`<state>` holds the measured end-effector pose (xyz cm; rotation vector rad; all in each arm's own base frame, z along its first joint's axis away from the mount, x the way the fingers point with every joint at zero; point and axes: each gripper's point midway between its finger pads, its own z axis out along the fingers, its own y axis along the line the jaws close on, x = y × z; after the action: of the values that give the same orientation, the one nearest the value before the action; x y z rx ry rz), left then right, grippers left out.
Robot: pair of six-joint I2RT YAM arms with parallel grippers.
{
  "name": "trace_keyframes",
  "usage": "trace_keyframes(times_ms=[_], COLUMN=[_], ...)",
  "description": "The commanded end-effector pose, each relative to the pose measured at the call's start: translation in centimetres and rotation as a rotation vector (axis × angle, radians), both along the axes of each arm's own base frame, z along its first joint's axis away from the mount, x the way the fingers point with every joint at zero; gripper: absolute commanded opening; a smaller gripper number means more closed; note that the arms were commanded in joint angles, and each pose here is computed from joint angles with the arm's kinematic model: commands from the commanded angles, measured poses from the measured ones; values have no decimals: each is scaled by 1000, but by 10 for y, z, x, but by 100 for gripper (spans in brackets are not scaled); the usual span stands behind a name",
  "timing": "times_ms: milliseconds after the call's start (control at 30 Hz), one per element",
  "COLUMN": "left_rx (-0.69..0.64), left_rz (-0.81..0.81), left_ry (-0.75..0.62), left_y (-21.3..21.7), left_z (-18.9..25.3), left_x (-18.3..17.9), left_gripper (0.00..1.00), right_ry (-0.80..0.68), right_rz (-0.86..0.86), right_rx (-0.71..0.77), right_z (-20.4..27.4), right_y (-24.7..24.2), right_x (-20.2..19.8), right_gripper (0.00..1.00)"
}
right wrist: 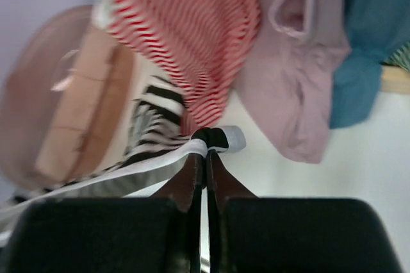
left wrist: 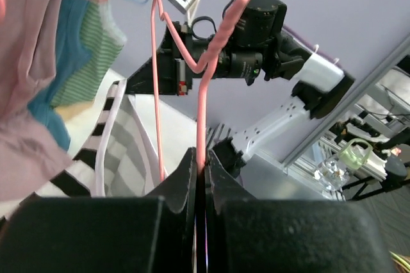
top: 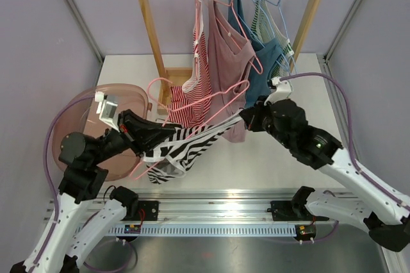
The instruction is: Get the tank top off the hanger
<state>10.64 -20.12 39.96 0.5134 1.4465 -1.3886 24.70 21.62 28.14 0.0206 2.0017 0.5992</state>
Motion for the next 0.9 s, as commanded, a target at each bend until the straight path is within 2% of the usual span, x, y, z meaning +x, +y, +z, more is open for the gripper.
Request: trace_keyframes(times_ms=[0, 133, 233, 300, 367, 500, 600, 633, 700, 733, 767, 800, 867], left_rx=[-195, -313, -383, -398, -415, -474, -461, -404, -360, -258, -236, -141, -96], left_rz=[-33, 85, 190, 264, 423, 607, 692, 734, 782, 828, 843, 855, 865], left_ry=[-193, -355, -477, -488, -465, -493, -457, -392, -348, -260, -239, -175, -135], left_y=[-2, 1, 4, 7, 25, 57, 77, 79, 90, 92, 96, 94, 96], left_z=[76, 125, 148, 158, 170, 181, 181, 167, 169, 145, 150, 127, 117], left_x=[-3, 16, 32, 45, 67, 75, 73, 83, 82, 95, 93, 100, 101], left_gripper=[0, 0, 0, 0, 0, 0, 0, 0, 0, 0, 0, 0, 0], right_ry=[-160, -256, -306, -310, -322, -247, -141, -86, -17, 8, 22, 74, 111], right_rz=[225, 511, 696, 760, 774, 810, 757, 706, 602, 568, 540, 493, 457], right_rx=[146, 300, 332, 316, 298, 224, 177, 139, 93, 79, 75, 57, 59], right_z=[79, 158, 197, 205, 216, 189, 141, 110, 68, 54, 45, 19, 0], right_y=[17, 34, 39, 38, 33, 34, 41, 41, 38, 36, 35, 32, 33], right_x=[-27, -81, -115, -128, -133, -136, -120, -109, -92, -87, -83, -79, -76], right_gripper=[0, 0, 0, 0, 0, 0, 0, 0, 0, 0, 0, 0, 0])
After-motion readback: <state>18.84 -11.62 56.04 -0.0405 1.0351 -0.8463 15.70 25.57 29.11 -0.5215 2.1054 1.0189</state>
